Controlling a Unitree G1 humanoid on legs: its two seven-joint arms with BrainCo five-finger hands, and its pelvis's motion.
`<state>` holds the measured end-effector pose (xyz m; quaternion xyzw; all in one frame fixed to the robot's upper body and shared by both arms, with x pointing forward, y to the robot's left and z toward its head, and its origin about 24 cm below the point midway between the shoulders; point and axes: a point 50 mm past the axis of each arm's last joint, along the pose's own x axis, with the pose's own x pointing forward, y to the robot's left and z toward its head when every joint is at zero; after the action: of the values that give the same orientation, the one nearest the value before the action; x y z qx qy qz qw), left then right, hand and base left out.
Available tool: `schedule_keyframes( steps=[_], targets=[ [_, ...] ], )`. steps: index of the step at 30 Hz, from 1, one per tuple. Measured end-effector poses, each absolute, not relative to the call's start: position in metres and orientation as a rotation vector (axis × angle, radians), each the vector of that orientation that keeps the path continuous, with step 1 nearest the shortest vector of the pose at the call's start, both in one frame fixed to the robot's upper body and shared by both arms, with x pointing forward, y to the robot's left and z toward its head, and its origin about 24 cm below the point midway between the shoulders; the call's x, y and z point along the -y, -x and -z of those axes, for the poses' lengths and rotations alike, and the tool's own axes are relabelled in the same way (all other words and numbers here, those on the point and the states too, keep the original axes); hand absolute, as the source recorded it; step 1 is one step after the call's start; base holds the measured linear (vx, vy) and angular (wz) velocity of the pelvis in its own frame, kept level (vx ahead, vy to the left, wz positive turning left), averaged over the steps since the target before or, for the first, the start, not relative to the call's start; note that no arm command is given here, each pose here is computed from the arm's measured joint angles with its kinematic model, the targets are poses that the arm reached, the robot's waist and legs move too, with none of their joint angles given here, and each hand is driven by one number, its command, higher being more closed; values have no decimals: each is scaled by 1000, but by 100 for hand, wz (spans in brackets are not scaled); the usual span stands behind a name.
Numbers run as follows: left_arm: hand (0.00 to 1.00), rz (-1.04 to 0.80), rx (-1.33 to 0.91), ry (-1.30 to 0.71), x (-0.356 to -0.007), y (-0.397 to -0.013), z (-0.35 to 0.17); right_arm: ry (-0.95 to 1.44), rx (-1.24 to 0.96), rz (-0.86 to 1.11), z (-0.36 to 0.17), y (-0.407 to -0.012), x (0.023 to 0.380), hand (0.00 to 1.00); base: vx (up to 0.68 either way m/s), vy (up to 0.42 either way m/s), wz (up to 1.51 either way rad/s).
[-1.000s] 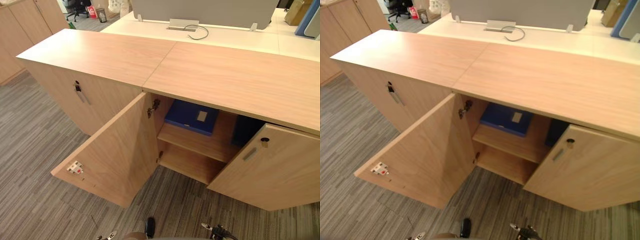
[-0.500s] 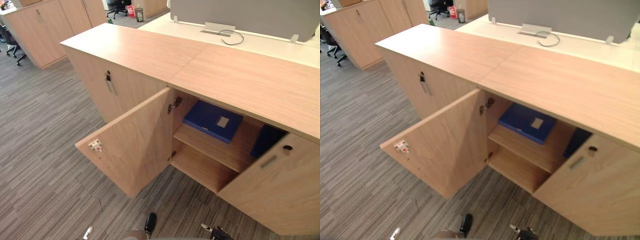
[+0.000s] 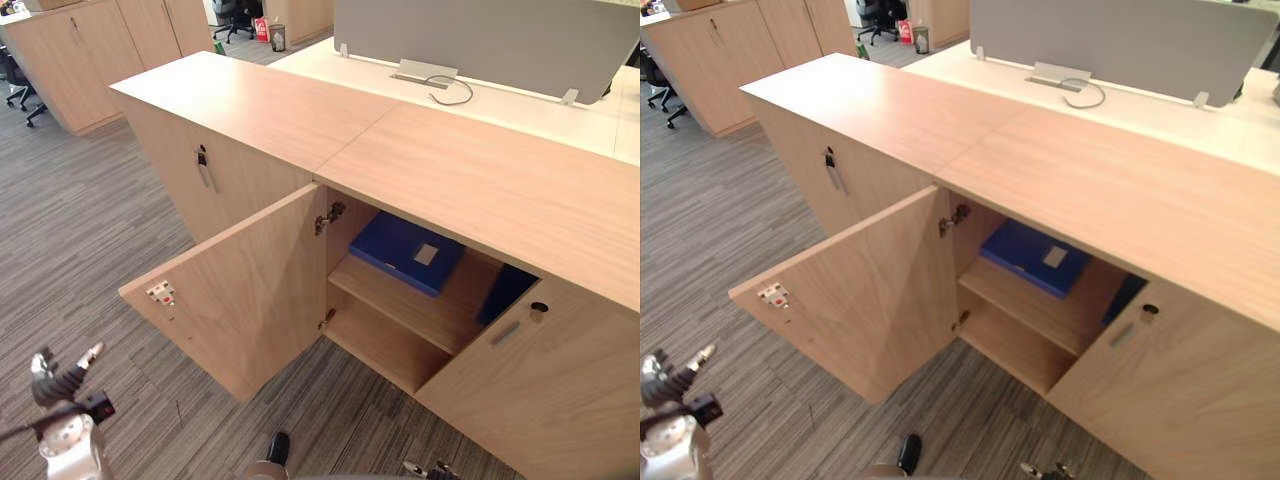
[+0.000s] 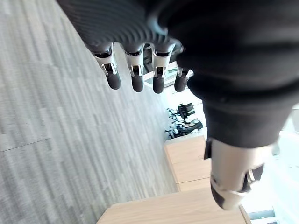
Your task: Walk over to the cabinet, pick up the folder, carry it to the office cabinet, place the folder inside the office cabinet, then close the office cabinet door
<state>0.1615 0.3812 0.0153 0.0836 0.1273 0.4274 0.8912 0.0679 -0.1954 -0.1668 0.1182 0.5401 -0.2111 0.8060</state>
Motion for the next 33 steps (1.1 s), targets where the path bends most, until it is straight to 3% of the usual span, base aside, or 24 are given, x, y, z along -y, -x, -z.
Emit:
schedule_keyframes(
  steps=[9,28,33],
  targets=[
    [0,-807,-201,-332,-385,-193,-46,-232,-1167,406,167,-64,194,0,-56,8,-8],
    [0,-370,-523,-467,-352,-218,11,-254,-1204,413,170,-55,196,0,17,9,-7],
    [0,-348,-538,-478,-352,-224,11,-256,-1202,406,170,-56,197,0,-7,22,-16]
  ],
)
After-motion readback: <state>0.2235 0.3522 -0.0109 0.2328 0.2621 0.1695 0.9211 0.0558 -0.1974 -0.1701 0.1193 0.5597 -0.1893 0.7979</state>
